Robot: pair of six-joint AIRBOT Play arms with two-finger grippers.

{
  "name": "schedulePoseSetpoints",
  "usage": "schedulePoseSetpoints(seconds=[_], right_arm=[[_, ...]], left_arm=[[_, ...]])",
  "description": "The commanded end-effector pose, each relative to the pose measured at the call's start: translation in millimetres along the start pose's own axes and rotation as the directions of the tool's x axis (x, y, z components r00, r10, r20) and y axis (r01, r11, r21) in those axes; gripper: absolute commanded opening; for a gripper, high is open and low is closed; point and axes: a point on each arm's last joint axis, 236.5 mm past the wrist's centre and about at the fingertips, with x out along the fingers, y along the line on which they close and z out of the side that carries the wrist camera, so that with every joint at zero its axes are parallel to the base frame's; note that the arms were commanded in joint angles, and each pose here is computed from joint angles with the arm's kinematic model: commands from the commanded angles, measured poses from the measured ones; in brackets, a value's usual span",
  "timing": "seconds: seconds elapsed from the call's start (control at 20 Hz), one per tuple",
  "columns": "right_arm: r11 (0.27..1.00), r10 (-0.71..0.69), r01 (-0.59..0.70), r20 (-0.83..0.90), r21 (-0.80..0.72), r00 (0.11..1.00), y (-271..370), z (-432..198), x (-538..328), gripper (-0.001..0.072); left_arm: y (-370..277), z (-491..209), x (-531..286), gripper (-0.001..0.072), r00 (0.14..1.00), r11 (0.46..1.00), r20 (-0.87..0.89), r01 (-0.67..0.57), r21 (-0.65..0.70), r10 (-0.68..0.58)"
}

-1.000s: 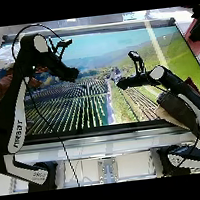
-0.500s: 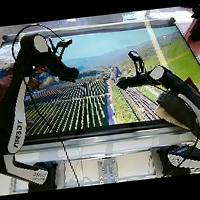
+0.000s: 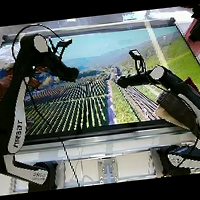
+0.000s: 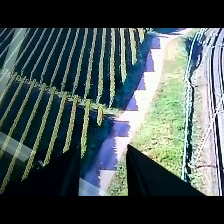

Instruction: Fold the shirts.

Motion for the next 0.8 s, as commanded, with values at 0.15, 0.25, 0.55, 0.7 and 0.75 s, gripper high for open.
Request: schedulePoseSetpoints(seconds=[0.15, 0.25, 0.55, 0.7, 0.75], right_arm=[[1.000, -0.006, 0.006, 0.020, 0.004, 1.000, -1, 5, 0, 0.0338], [1.000, -0.008, 0.008, 0.023, 0.003, 1.000, -2, 5, 0, 0.0338], [1.000, -0.024, 0.024, 0.053, 0.000, 0.998, -6, 12, 0, 0.0338], [0.999, -0.035, 0.036, 0.049, -0.013, 0.998, -8, 12, 0, 0.0338], [0.999, -0.037, 0.038, 0.045, -0.018, 0.998, -9, 10, 0, 0.0338]], left_arm=[[0, 12, 0, 0.0009, 0.999, 1.000, 0.052, -0.002, 0.001, 0.002], [2, 23, -1, 0.0009, 0.995, 1.000, 0.099, -0.007, 0.001, 0.007], [108, 81, -42, 0.0469, 0.823, 0.874, 0.343, -0.485, 0.011, 0.452], [201, 83, -107, 0.0558, 0.585, 0.681, 0.368, -0.692, -0.237, 0.723], [223, 78, -116, 0.0558, 0.568, 0.674, 0.367, -0.660, -0.332, 0.737]])
